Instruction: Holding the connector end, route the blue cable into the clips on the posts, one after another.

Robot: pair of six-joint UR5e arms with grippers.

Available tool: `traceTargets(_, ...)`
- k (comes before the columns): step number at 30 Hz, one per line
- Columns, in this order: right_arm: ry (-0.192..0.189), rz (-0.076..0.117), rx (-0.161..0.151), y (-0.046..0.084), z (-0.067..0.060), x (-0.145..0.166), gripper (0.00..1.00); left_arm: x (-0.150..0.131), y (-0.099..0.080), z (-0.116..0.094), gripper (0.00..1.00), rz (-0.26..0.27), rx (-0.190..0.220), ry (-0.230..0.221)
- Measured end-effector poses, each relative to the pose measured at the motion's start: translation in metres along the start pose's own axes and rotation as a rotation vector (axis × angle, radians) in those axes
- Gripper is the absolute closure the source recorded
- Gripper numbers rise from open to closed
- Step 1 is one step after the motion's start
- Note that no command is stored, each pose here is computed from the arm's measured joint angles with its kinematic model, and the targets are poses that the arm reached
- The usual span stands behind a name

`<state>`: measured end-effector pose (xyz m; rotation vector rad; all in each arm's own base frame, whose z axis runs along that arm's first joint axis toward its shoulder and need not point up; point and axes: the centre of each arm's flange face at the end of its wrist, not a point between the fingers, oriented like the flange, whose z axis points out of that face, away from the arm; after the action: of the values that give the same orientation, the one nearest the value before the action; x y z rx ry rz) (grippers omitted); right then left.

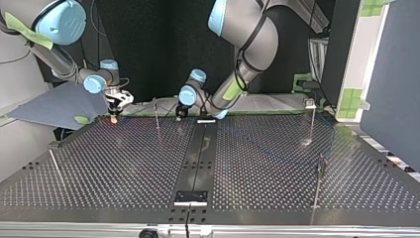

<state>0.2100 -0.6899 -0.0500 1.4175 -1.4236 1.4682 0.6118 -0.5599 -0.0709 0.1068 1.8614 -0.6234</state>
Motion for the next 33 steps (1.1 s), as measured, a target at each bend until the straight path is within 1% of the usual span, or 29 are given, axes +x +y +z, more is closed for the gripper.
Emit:
traceTargets(3, 0.0, 0.0, 0.003, 0.0, 0.0, 0.0, 1.0, 0.0, 0.0, 0.0, 0.91, 0.0, -0.002, -0.001)
traceTargets(4, 0.0, 0.0, 0.004, 0.0, 0.0, 0.0, 1.0, 0.0, 0.001, 0.0, 0.87, 0.0, -0.003, -0.001)
traceTargets(6, 0.0, 0.0, 0.007, -0.001, 0.001, 0.0, 1.0, -0.001, 0.001, 0.0, 0.87, 0.001, -0.005, -0.002)
traceTargets(7, 0.0, 0.0, 0.01, -0.001, 0.001, 0.0, 1.0, -0.001, 0.001, 0.0, 0.84, 0.001, -0.006, -0.003)
traceTargets(8, -0.001, 0.0, 0.013, -0.002, 0.001, 0.0, 1.0, -0.001, 0.001, 0.0, 0.78, 0.002, -0.007, -0.003)
traceTargets(9, -0.001, 0.001, 0.016, -0.002, 0.001, 0.0, 1.0, 0.0, 0.0, 0.0, 0.78, 0.003, -0.007, -0.003)
traceTargets(11, -0.002, 0.001, 0.023, -0.003, 0.001, 0.0, 1.0, 0.0, 0.0, 0.0, 0.71, 0.007, -0.007, -0.002)
traceTargets(12, -0.002, 0.001, 0.027, -0.004, 0.002, 0.001, 1.0, 0.0, -0.001, -0.001, 0.71, 0.01, -0.005, 0.0)
traceTargets(14, -0.005, 0.0, 0.036, -0.006, 0.002, 0.0, 1.0, 0.001, -0.003, -0.001, 0.65, 0.019, 0.005, 0.004)
traceTargets(15, -0.008, 0.0, 0.04, -0.007, 0.002, 0.0, 1.0, 0.001, -0.004, -0.001, 0.65, 0.023, 0.011, 0.006)
traceTargets(16, -0.011, 0.0, 0.042, -0.008, 0.002, 0.0, 1.0, 0.001, -0.005, -0.001, 0.6, 0.027, 0.018, 0.009)
traceTargets(17, -0.015, -0.001, 0.045, -0.008, 0.002, -0.001, 1.0, 0.002, -0.006, -0.001, 0.43, 0.034, 0.028, 0.012)
traceTargets(18, -0.018, -0.002, 0.046, -0.009, 0.001, -0.001, 1.0, 0.001, -0.007, -0.001, 0.43, 0.04, 0.036, 0.014)
traceTargets(19, -0.02, -0.002, 0.047, -0.009, 0.001, -0.001, 1.0, 0.001, -0.008, -0.001, 0.29, 0.047, 0.044, 0.017)
traceTargets(20, -0.022, -0.002, 0.048, -0.009, 0.001, -0.001, 1.0, 0.001, -0.01, -0.001, 0.03, 0.057, 0.053, 0.02)
traceTargets(21, -0.024, -0.002, 0.048, -0.01, 0.001, -0.001, 1.0, 0.001, -0.011, -0.002, 0.03, 0.066, 0.056, 0.022)
traceTargets(22, -0.026, -0.002, 0.048, -0.01, 0.001, -0.002, 1.0, 0.001, -0.011, -0.002, 0.0, 0.074, 0.056, 0.025)
traceTargets(25, -0.032, -0.003, 0.048, -0.01, 0.0, -0.003, 1.0, 0.002, -0.013, -0.005, 0.0, 0.104, 0.042, 0.036)
traceTargets(33, -0.047, 0.0, 0.046, -0.011, -0.002, -0.005, 1.0, 0.0, -0.015, -0.014, 0.0, 0.189, -0.032, 0.072)
